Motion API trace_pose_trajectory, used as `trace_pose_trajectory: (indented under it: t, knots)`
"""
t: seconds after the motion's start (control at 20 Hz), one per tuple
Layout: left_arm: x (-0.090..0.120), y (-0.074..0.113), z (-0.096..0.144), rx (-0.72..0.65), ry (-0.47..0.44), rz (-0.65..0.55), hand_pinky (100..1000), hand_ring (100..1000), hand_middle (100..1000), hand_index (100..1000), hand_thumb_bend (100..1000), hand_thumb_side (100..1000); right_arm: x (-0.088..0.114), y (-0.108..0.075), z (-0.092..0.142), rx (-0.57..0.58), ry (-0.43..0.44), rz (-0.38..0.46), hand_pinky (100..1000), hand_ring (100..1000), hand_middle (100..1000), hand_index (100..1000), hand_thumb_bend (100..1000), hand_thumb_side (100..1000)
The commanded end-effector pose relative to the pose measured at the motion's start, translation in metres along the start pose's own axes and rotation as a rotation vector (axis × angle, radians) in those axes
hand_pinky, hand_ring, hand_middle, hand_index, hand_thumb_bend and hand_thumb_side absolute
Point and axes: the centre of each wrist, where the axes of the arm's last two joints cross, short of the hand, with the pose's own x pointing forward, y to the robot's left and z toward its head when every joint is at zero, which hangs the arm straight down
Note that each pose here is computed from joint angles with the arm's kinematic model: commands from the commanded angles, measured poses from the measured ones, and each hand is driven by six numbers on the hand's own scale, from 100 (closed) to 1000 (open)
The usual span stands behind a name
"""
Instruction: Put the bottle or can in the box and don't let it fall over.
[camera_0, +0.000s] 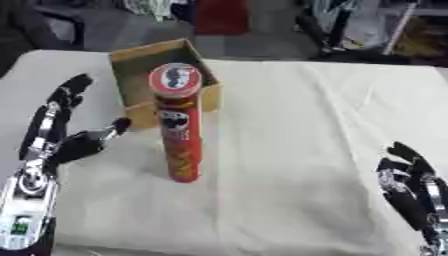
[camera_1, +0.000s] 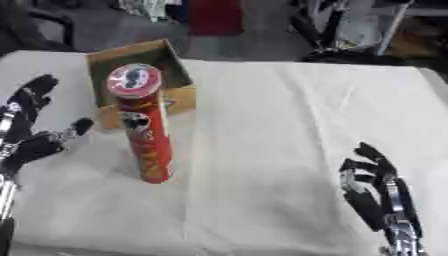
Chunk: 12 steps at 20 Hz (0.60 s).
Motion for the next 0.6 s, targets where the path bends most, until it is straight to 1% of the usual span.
trace_pose_trajectory:
  t: [0.05, 0.35, 0.6]
  knots:
    - [0.0086, 0.0061, -0.0033, 0.006, -0.035, -0.013, 1000, 968, 852, 923, 680, 241, 0.0051, -0.0066, -0.0039, -0.006, -0.027, 0.018, 689, 776, 830, 919, 100, 562]
    - [0.0089, 0.0056, -0.0033, 0.000, -0.040, -0.007, 1000, 969, 853, 922, 686, 230, 0.0051, -0.0068, -0.0039, -0.007, -0.027, 0.019, 689, 776, 829, 919, 100, 561]
    - [0.0077, 0.0034, -0.0021, -0.048, -0.059, 0.026, 1000, 972, 856, 926, 759, 207, 0.0052, -0.0066, -0.0041, -0.008, -0.027, 0.018, 689, 776, 829, 919, 100, 562]
